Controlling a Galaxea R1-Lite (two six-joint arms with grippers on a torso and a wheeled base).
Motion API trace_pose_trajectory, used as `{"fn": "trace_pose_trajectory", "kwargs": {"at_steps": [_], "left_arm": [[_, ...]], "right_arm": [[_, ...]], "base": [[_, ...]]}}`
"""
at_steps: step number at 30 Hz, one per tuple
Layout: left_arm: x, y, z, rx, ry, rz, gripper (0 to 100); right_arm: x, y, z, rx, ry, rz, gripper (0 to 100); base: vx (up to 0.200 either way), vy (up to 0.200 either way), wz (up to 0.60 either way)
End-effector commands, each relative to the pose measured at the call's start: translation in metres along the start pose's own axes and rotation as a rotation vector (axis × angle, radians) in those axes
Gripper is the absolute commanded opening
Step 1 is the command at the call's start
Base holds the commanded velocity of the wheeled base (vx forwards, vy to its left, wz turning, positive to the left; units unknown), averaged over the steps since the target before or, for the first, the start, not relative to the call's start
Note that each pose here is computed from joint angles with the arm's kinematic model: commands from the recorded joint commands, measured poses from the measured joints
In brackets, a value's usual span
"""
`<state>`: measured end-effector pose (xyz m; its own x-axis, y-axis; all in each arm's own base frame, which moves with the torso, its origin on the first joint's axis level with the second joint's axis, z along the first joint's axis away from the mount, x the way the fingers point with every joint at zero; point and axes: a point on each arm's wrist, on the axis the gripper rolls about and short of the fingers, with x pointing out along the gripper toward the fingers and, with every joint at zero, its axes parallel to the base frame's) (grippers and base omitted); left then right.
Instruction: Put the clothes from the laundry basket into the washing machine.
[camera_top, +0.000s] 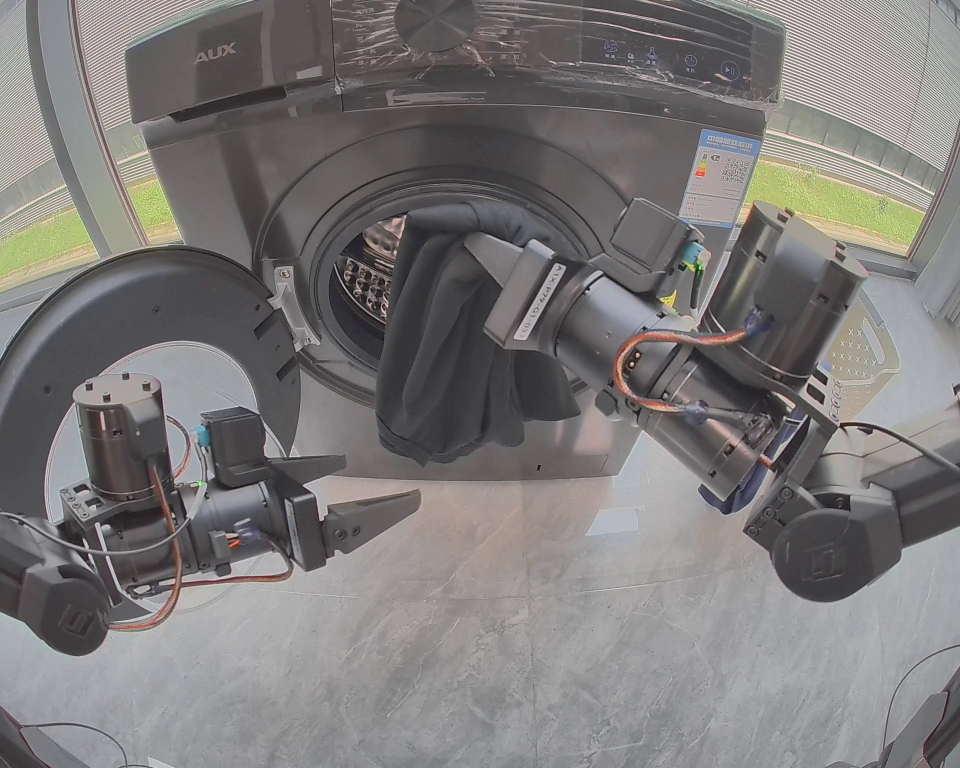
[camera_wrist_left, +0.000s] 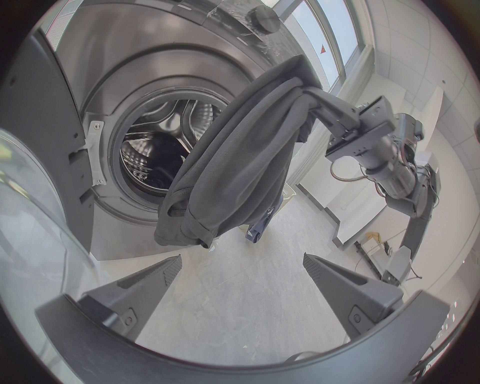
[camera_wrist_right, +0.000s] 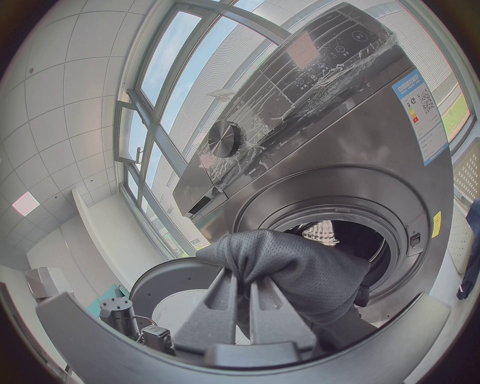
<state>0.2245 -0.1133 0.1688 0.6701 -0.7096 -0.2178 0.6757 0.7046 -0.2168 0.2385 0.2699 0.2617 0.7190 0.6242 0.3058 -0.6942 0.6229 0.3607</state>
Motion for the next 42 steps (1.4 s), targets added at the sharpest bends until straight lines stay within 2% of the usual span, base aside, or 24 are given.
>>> {"fn": "trace_pose_trajectory", "kwargs": {"at_steps": [1, 4, 17, 22, 28, 35, 36, 42], "left_arm": [[0.025, 0.008, -0.003, -0.046, 0.008, 0.005, 100], [0.033, 0.011, -0.002, -0.069, -0.014, 0.025, 100], [0.048, 0.013, -0.011, -0.085, 0.017, 0.012, 100], [0.064, 0.018, -0.010, -0.102, 0.003, 0.008, 100], [0.077, 0.022, -0.005, -0.075, -0.084, -0.003, 100], [0.076, 0.022, -0.006, -0.069, -0.095, 0.003, 100], [0.075, 0.022, -0.006, -0.068, -0.100, 0.010, 0], [0.069, 0.015, 0.001, -0.050, -0.150, 0.005, 0]], "right_arm": [[0.000, 0.001, 0.001, 0.001, -0.005, 0.003, 0], [0.000, 0.002, 0.001, 0.002, -0.007, 0.006, 0], [-0.001, 0.005, -0.001, 0.004, -0.001, 0.015, 0], [-0.002, 0.006, -0.002, 0.003, 0.001, 0.016, 0], [-0.002, 0.008, -0.002, 0.005, 0.002, 0.022, 0], [-0.002, 0.008, -0.003, 0.005, 0.003, 0.021, 0], [-0.002, 0.008, -0.002, 0.005, 0.002, 0.022, 0], [-0.002, 0.008, -0.003, 0.005, 0.003, 0.021, 0]], "base": [[0.000, 0.000, 0.00], [0.000, 0.000, 0.00], [0.000, 0.000, 0.00], [0.000, 0.000, 0.00], [0.000, 0.000, 0.00], [0.000, 0.000, 0.00], [0.000, 0.000, 0.00], [0.000, 0.000, 0.00]]}}
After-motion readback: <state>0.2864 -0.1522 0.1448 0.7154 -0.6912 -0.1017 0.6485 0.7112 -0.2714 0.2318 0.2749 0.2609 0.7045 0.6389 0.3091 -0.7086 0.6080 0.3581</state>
